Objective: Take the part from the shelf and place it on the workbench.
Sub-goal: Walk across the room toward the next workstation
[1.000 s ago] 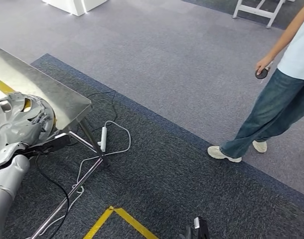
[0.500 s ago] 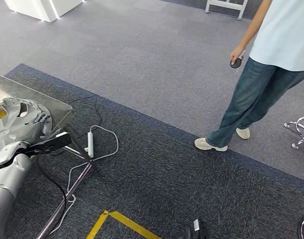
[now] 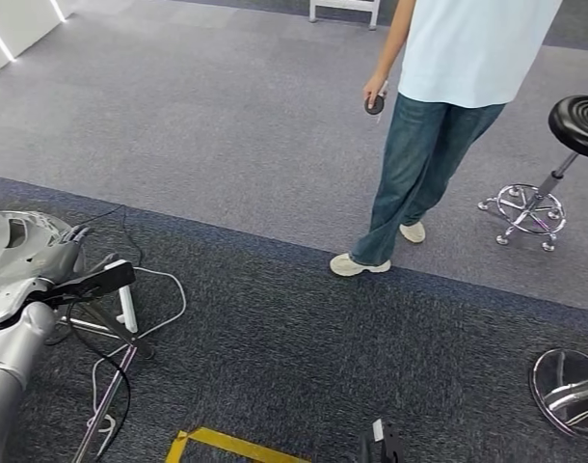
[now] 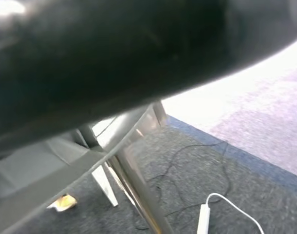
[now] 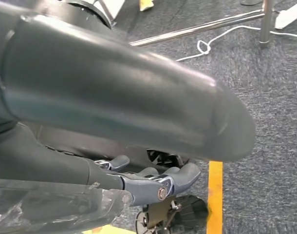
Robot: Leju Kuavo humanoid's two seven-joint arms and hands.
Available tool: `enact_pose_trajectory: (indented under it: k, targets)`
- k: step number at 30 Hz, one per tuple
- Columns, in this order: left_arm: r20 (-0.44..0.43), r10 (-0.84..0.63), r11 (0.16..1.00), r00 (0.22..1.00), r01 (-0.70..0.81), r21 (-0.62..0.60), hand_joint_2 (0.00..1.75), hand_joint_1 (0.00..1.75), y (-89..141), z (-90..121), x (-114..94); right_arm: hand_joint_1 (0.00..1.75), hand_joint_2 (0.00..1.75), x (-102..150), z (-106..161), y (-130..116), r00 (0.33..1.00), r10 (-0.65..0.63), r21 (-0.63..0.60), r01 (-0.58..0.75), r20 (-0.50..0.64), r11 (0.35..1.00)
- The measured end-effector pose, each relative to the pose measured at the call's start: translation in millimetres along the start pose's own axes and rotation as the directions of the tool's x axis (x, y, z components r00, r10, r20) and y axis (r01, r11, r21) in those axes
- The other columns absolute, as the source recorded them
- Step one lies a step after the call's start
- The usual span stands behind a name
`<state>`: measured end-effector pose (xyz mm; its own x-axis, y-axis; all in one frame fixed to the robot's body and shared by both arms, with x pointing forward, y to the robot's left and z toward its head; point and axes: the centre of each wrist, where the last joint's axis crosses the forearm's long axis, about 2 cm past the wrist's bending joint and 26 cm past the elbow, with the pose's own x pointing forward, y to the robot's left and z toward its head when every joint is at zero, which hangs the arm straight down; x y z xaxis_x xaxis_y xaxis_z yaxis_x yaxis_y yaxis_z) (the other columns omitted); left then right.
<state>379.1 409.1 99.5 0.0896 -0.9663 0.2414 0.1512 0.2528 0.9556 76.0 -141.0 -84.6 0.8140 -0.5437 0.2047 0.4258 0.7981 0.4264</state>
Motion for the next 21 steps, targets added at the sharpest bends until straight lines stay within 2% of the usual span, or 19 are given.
enact_pose_trajectory:
  k: [5, 15, 21]
  targets:
    - [-0.008, 0.034, 0.998, 0.999, -0.034, 0.045, 0.00, 0.00, 4.4, -2.8, 3.9, 0.00, 0.00, -0.8, 0.2, -0.3, 1.000, 0.008, -0.013, -0.008, -0.006, 1.000]
    - [-0.065, 0.051, 0.995, 0.997, -0.045, 0.087, 0.00, 0.00, 18.4, -2.5, -14.4, 0.00, 0.00, 0.0, 0.0, -0.5, 1.000, 0.022, -0.037, -0.022, -0.004, 0.999]
    - [-0.090, 0.114, 0.984, 0.989, -0.100, 0.147, 0.00, 0.00, 23.1, -1.8, -20.3, 0.00, 0.00, 4.5, -1.0, 0.5, 0.997, 0.079, -0.146, -0.080, -0.011, 0.986]
